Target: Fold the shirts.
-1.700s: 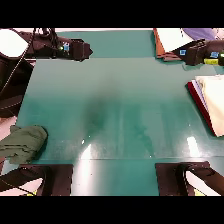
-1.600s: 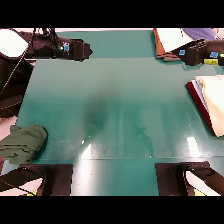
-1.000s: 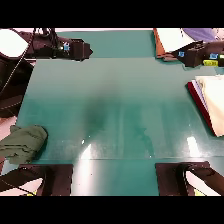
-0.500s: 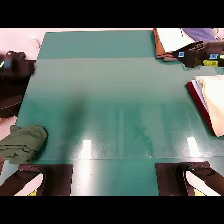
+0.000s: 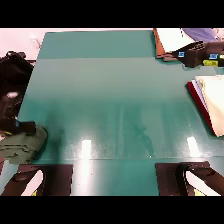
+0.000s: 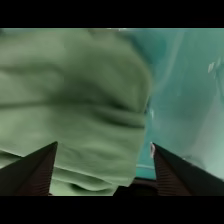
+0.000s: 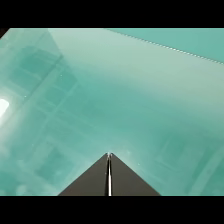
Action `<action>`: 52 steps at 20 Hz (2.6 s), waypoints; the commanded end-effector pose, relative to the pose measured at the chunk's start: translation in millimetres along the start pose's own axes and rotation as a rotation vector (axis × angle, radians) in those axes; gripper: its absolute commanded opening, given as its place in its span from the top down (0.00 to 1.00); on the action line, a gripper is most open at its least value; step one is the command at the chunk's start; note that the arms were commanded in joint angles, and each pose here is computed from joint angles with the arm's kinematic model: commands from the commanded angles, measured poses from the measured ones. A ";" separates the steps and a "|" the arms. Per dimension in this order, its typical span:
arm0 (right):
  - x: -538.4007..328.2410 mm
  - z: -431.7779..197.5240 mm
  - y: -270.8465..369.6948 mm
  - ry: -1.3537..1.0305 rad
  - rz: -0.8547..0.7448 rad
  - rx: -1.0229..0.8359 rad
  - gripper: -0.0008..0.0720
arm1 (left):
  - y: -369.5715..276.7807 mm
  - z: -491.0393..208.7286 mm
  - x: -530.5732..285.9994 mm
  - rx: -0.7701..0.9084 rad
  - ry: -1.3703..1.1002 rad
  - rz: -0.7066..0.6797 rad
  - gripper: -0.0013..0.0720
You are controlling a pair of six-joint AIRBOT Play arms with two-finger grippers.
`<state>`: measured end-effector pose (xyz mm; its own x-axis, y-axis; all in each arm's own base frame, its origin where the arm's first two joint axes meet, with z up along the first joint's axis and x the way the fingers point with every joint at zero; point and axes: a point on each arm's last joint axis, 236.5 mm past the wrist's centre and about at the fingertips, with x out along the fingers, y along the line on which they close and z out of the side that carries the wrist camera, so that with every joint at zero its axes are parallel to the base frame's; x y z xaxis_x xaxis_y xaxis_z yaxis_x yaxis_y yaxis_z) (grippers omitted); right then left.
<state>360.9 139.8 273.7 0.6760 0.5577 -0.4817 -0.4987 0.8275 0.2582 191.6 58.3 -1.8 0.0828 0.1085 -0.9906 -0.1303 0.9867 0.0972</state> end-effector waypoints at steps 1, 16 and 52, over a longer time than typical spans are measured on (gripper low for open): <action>-0.2 0.5 0.3 -0.002 0.000 -0.001 0.97 | 2.4 -40.1 36.0 -0.035 0.128 0.018 0.08; -35.1 92.6 14.8 -0.212 -0.019 -0.104 0.97 | -96.4 129.8 -315.7 0.117 -0.900 -0.331 0.96; -83.2 76.0 -44.3 -0.221 -0.189 0.013 0.97 | -290.8 201.2 55.0 0.051 -0.056 -0.632 0.34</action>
<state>366.4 62.1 369.3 0.8605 0.3927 -0.3245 -0.3484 0.9184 0.1875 439.5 -186.0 -39.6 0.2052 -0.4440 -0.8722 0.0425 0.8944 -0.4453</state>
